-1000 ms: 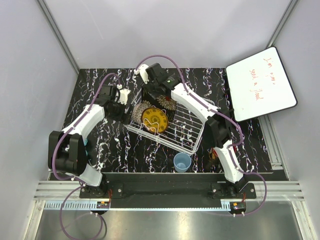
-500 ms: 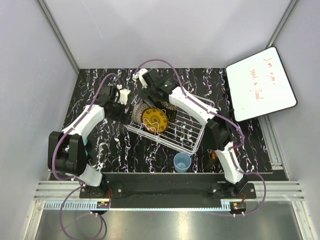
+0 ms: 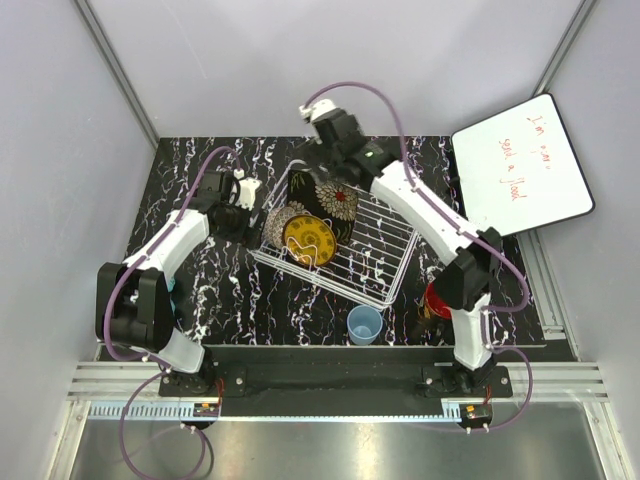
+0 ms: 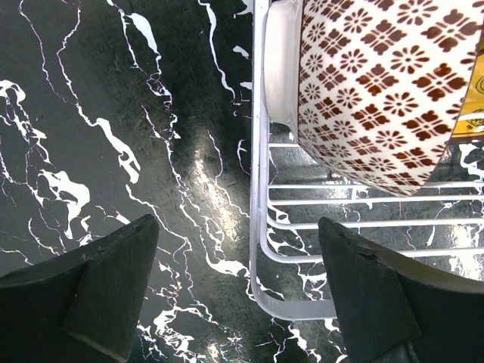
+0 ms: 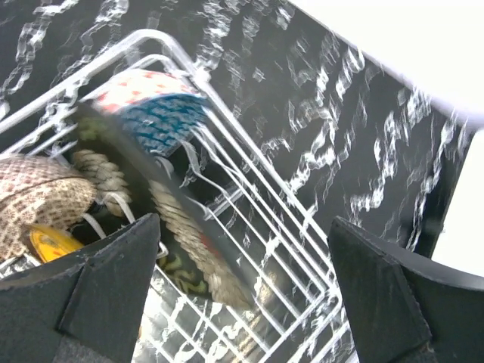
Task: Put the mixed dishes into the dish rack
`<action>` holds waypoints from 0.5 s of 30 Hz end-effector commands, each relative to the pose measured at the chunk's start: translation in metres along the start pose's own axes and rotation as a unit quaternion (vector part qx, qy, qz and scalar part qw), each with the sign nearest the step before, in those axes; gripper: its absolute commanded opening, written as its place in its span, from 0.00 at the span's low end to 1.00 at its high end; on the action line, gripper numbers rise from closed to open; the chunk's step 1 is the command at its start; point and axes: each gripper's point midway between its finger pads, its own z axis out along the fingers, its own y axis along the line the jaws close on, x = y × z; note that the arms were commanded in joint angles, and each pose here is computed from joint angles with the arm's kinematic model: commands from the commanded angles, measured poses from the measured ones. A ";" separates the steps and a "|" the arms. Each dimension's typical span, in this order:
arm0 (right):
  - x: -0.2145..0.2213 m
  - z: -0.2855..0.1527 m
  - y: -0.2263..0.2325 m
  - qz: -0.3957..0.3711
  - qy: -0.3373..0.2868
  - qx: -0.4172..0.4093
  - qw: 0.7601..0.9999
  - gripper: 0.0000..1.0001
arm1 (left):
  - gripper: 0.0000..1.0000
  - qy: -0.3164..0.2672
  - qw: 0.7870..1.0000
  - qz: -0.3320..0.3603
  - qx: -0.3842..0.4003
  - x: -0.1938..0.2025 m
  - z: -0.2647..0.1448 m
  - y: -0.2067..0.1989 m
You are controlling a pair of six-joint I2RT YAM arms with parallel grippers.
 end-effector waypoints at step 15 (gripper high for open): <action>0.189 -0.074 -0.096 0.272 0.181 0.132 0.936 0.36 | 0.90 -0.009 1.000 -0.005 -0.012 0.002 -0.011 0.012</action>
